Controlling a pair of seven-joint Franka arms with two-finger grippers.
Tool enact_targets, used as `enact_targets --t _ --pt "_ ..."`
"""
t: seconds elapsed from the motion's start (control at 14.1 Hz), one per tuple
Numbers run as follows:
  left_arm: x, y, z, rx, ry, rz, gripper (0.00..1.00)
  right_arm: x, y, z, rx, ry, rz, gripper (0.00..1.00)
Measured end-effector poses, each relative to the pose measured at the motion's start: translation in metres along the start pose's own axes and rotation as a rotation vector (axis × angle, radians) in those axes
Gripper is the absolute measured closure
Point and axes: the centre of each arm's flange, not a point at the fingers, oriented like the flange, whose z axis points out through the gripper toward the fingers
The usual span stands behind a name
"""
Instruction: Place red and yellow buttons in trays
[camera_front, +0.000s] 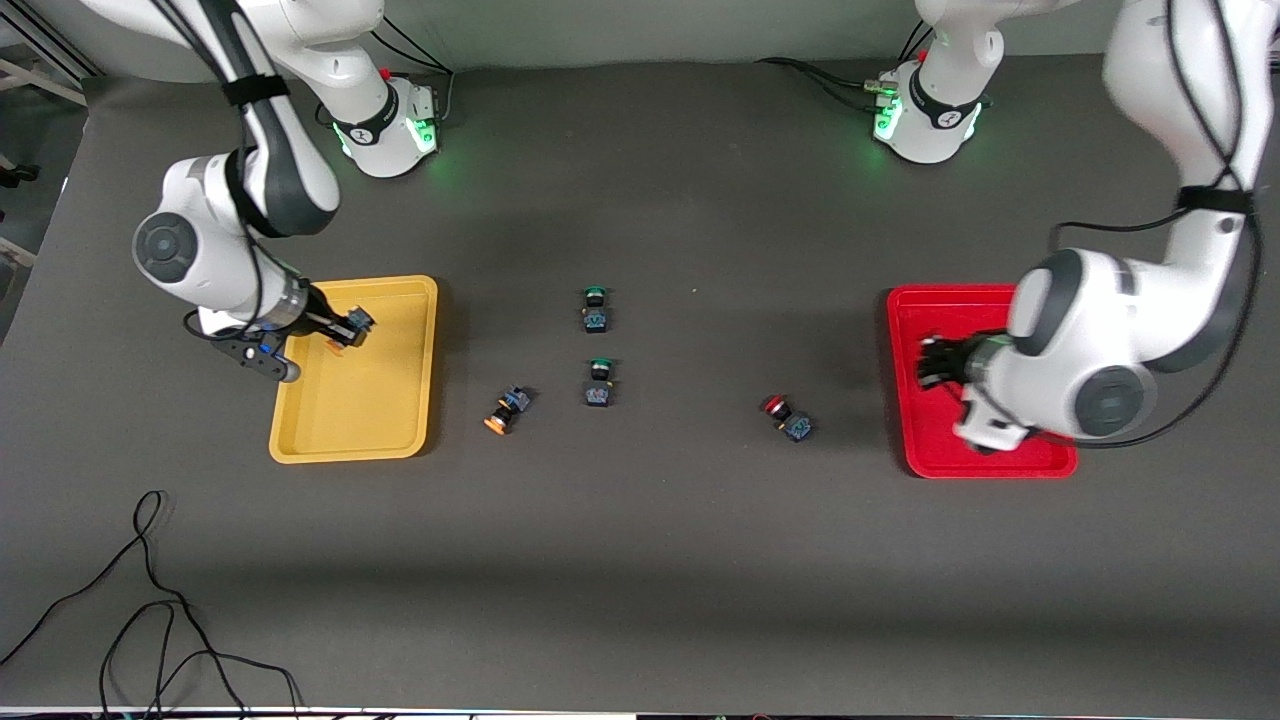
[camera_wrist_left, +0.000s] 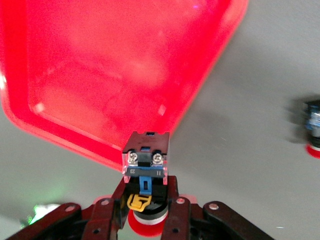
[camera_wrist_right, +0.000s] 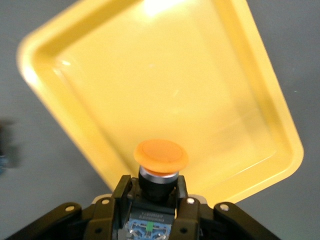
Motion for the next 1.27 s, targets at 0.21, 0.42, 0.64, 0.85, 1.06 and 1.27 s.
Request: enact_targets --t 0.21,0.42,0.64,0.85,1.06,1.27 --pt "0.027 -0.073 0.051 -0.062 0.044 0.086 0.67 -0.003 0.026 0.053 -0.002 -0.004 -0.028 0.6" --pt "0.015 -0.079 0.104 -0.082 0.102 0.12 0.67 -0.005 0.028 0.096 -0.029 -0.024 -0.03 0.6" --pt "-0.006 -0.068 0.115 -0.064 0.123 0.15 0.6 -0.003 0.029 0.11 -0.041 -0.038 -0.029 0.45" --pt "-0.009 -0.07 0.095 -0.049 0.113 0.149 0.29 0.007 0.019 0.09 -0.018 -0.001 -0.033 0.15" --pt "-0.006 -0.057 0.021 -0.018 0.027 0.107 0.0 0.031 -0.008 0.027 0.011 0.022 -0.031 0.0" --pt "-0.007 0.008 -0.037 -0.018 0.015 -0.103 0.0 0.041 -0.069 -0.051 0.036 0.037 -0.011 0.0"
